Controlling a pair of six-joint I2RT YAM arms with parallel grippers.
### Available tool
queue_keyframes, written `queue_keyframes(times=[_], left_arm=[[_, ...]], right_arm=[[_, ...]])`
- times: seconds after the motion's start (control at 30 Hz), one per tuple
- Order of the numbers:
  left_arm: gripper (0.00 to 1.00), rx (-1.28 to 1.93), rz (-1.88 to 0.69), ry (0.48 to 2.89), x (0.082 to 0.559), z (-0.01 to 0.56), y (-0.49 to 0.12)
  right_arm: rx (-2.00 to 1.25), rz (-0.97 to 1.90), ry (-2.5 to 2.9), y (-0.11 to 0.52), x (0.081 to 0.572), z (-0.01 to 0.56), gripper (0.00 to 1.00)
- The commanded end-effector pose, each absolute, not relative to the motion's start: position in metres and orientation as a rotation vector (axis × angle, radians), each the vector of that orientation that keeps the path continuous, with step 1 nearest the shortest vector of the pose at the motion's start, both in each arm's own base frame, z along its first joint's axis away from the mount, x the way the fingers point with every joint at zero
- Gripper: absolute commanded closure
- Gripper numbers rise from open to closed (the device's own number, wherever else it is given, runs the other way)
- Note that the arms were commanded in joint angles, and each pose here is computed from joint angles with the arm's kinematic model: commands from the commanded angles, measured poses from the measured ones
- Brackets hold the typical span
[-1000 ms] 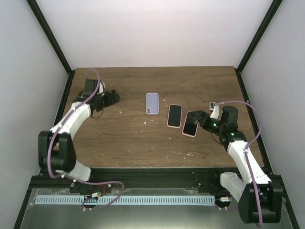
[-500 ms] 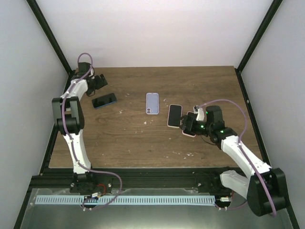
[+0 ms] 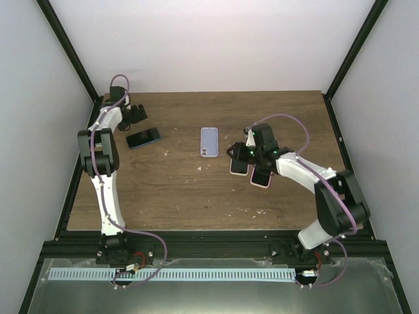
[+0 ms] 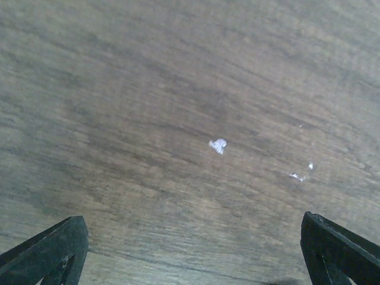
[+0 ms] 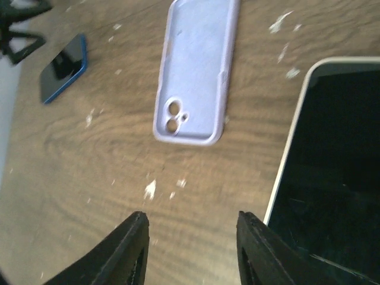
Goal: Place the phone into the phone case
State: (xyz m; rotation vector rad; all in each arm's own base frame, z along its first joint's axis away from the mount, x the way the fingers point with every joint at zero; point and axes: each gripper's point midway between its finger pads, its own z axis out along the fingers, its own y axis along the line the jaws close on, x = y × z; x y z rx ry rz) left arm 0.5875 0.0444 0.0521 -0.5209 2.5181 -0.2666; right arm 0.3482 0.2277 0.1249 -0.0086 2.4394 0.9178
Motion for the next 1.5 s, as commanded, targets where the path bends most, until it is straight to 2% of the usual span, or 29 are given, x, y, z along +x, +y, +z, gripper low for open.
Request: queue_keyframes(times=[0.0,0.1,0.33,0.5,0.67,0.8,0.97,1.23,1.47], left_arm=[[0.01,-0.548,-0.264,2.574,0.575,0.042,0.044],[0.01,-0.591,-0.256,2.629,0.561,0.033,0.044],[0.02,-0.626,-0.273,2.645,0.531,0.032,0.039],[0.04,-0.642,-0.385,2.689,0.518,0.028,0.024],[0.07,-0.678,-0.462,2.696,0.500,0.028,0.013],[0.08,-0.691,-0.479,2.725,0.481,0.025,0.008],[0.10,-0.694,-0.511,2.751,0.458,0.025,0.002],[0.14,-0.643,-0.562,2.768,0.431,0.040,-0.019],[0.16,-0.581,-0.568,2.764,0.414,0.049,-0.036]], right_arm=[[0.010,0.713,2.420,0.226,0.395,0.117,0.61],[0.001,0.635,2.457,0.235,0.418,0.099,0.64],[-0.036,0.535,2.520,0.257,0.455,0.069,0.65],[-0.091,0.514,2.553,0.279,0.464,0.048,0.55],[-0.131,0.402,2.595,0.286,0.462,0.026,0.56],[-0.155,0.313,2.602,0.288,0.462,0.019,0.64],[-0.174,0.202,2.591,0.284,0.463,0.021,0.80],[-0.204,0.242,2.559,0.286,0.448,0.042,0.99],[-0.235,0.294,2.592,0.283,0.416,0.042,0.99]])
